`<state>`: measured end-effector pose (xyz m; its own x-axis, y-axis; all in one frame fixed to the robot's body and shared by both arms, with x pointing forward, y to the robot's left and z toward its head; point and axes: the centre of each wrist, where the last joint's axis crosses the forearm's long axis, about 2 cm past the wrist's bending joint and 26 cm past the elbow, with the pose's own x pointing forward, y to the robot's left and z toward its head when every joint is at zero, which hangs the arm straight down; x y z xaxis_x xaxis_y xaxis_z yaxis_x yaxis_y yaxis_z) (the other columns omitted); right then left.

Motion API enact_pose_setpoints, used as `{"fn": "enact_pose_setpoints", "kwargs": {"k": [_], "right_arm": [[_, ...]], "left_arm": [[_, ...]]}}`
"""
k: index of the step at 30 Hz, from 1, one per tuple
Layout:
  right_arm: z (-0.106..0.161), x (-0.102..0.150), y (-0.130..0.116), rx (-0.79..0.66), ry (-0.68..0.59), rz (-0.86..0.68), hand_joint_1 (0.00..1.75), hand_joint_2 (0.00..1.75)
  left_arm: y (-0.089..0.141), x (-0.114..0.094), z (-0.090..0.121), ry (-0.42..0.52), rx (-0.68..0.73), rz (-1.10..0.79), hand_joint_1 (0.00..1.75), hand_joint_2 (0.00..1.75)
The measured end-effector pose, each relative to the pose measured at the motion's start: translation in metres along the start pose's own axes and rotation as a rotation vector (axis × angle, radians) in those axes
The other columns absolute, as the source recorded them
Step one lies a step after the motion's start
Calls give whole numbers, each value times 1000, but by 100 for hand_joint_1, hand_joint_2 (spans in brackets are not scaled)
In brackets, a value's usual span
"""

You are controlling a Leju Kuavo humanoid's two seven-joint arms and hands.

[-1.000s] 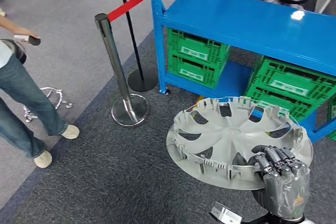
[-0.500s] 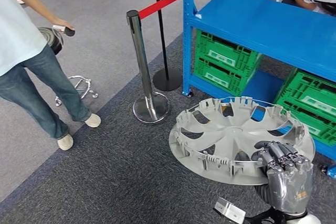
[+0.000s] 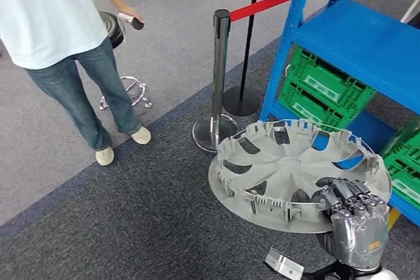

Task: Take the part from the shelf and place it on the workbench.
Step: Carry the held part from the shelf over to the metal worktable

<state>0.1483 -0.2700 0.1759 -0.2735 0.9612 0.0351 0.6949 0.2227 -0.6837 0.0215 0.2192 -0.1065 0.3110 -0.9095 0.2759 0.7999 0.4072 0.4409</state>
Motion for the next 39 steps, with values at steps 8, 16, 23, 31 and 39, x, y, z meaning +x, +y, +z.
{"fn": "enact_pose_setpoints", "kwargs": {"k": [8,16,23,31,39], "right_arm": [[3,1,-1,8,7,-3,175,175],[3,1,-2,7,14,-3,175,175],[3,2,-3,2,19,-8,175,175],[2,2,-4,-4,20,-10,175,175],[2,0,-4,-8,14,-9,175,175]], "left_arm": [[1,2,-1,-12,7,-1,0,0],[0,2,0,-15,15,-6,0,0],[1,3,0,-19,17,-8,0,0],[-1,3,0,-23,13,-12,0,0],[1,4,-1,-33,8,-30,0,0]]}}
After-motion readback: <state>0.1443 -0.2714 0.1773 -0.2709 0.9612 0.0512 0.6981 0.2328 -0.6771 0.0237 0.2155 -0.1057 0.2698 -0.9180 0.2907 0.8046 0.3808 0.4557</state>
